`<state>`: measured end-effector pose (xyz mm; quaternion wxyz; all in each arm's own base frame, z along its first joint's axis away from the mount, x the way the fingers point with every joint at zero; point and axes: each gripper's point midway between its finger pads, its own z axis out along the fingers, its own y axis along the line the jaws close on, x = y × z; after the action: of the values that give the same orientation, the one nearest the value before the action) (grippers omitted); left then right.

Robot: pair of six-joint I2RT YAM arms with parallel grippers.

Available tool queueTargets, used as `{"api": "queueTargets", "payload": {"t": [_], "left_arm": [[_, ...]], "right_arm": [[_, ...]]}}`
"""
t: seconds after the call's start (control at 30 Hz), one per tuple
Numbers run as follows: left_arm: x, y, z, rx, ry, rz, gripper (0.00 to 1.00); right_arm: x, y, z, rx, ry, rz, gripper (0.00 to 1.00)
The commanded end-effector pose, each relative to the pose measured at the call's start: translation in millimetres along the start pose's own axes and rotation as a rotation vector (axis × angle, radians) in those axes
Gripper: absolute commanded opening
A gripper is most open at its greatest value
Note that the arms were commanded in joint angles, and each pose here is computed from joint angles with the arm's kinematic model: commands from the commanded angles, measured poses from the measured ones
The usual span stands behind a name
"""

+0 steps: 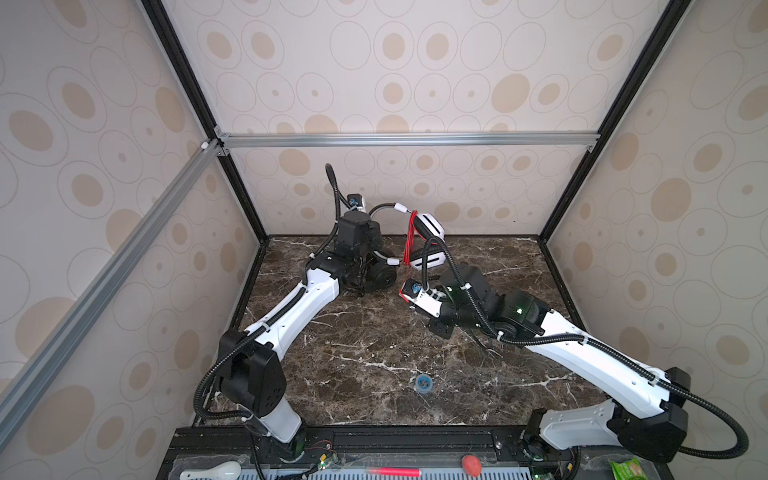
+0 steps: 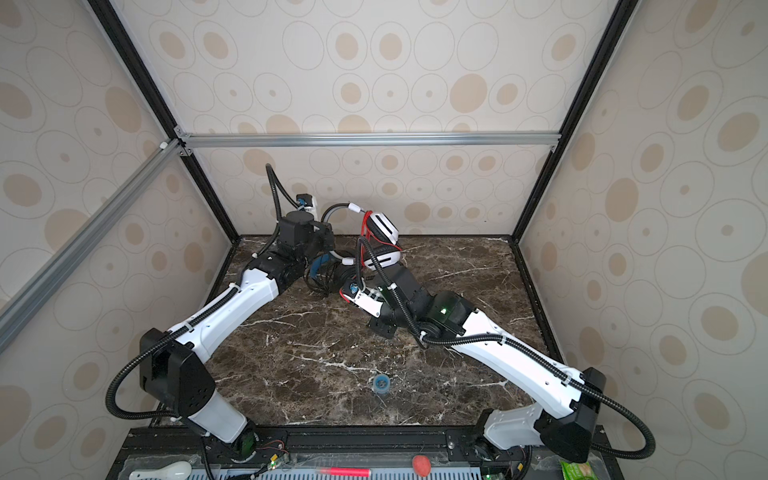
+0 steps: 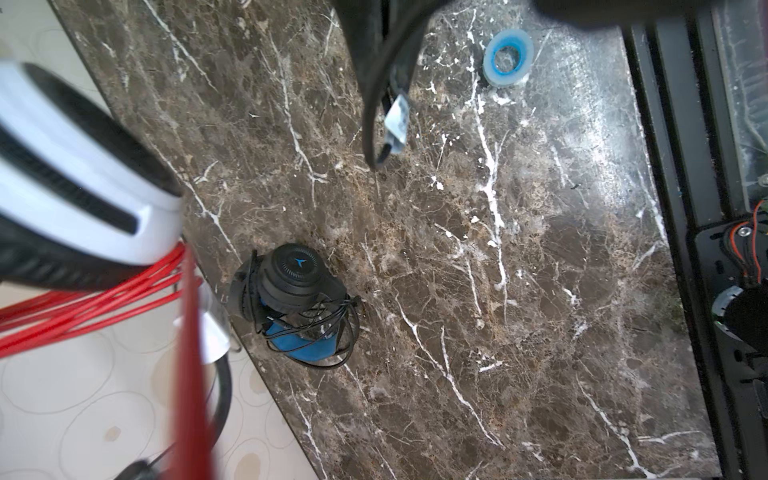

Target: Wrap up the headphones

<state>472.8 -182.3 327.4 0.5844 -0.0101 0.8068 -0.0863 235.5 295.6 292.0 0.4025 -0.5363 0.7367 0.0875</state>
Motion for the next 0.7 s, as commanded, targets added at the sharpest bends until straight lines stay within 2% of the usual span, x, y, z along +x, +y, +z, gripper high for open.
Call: {"api": "queueTargets", "payload": {"t": [0.0,0.17,0.4,0.67], "left_arm": [[-25,9,-24,-0.041,-0.091,0.101,0.0],[1,7,-41,0.022,-0.02,0.212,0.0],[21,11,-57,0.055,0.039,0.301,0.0],[40,-15,-71,0.248,0.097,0.326,0.0]], "right_arm": [[-20,-6,-15,0.004,-0.028,-0.084,0.0],[-19,-29,-21,0.032,-0.015,-0.045,0.0],[-20,-57,-29,0.082,0.013,-0.044,0.0],[-28,-101,-32,0.204,0.043,-0.028,0.0]]}}
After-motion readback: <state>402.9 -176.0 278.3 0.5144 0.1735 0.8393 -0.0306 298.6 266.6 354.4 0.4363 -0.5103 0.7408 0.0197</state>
